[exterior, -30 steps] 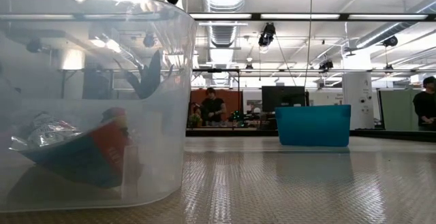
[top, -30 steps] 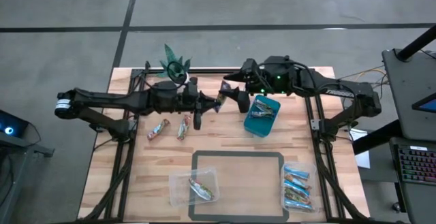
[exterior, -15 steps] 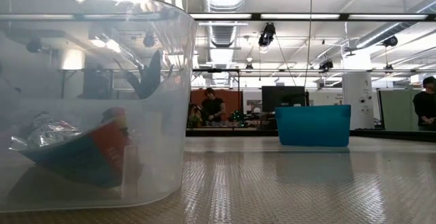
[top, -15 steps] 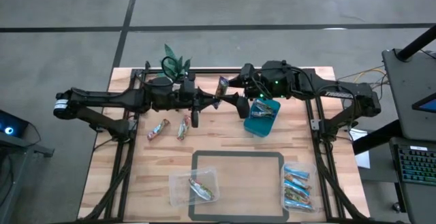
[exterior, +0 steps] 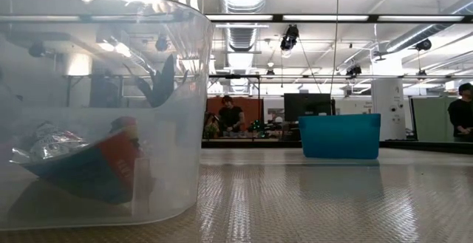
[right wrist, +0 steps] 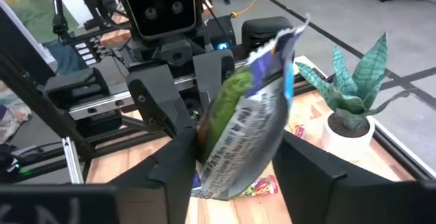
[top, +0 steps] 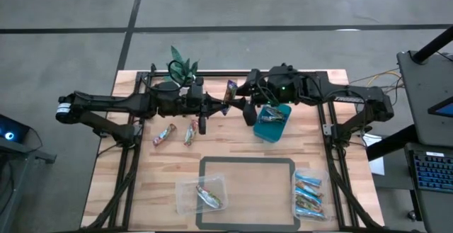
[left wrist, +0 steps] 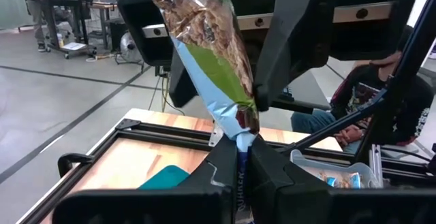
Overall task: Pick and place Granola Bars by type
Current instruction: Put the blue granola bar into the blue bin
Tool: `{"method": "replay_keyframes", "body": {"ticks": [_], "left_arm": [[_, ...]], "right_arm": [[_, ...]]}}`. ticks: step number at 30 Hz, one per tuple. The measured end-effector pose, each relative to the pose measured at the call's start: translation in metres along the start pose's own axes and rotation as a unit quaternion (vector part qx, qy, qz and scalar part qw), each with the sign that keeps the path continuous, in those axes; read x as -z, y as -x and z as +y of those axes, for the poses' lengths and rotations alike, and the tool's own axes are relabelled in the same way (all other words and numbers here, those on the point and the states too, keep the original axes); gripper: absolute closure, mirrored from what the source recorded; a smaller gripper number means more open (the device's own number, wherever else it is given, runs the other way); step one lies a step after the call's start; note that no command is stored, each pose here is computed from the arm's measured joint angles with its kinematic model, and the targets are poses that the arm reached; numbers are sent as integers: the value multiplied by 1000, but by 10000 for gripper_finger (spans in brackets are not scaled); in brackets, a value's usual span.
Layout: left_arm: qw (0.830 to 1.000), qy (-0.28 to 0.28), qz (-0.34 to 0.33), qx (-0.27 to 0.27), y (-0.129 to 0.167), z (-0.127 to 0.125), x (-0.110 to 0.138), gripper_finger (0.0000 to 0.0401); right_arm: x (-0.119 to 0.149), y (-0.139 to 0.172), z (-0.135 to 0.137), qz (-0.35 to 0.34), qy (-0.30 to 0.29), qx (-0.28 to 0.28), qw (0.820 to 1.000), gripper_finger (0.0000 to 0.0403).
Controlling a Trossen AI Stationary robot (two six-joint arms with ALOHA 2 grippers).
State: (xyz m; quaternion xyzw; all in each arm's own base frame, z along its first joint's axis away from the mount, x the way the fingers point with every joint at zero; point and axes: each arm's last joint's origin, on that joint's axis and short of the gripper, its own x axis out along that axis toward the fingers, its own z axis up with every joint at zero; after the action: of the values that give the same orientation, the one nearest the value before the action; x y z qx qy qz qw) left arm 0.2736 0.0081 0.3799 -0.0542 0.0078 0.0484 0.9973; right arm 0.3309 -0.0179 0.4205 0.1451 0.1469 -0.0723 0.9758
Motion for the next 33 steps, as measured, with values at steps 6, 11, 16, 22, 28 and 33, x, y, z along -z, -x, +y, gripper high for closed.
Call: {"method": "replay_keyframes", "body": {"ticks": [6,11,16,22,28,33], "left_arm": [[1000,2,2,0,0,-1,1,401],[1000,2,1,1,0,-1,1,401],[1000,4,1,3,0,-1,1,401],[1000,11,2,3,0,-1,1,401],[1000,11,2,3,0,-1,1,401],[1000,24,2,3,0,-1,1,396]], "right_arm": [[1,-2,1,3,5,-1,1000,295],[1,-1,1,2,13,-2,1000,345],[1,-1,2,3,16,-2,1000,366],[1,-1,2,3,20,-2,1000,370],[1,-1,2,3,20,-2,1000,371],[1,0,2,4,28,-2,1000,372]]}}
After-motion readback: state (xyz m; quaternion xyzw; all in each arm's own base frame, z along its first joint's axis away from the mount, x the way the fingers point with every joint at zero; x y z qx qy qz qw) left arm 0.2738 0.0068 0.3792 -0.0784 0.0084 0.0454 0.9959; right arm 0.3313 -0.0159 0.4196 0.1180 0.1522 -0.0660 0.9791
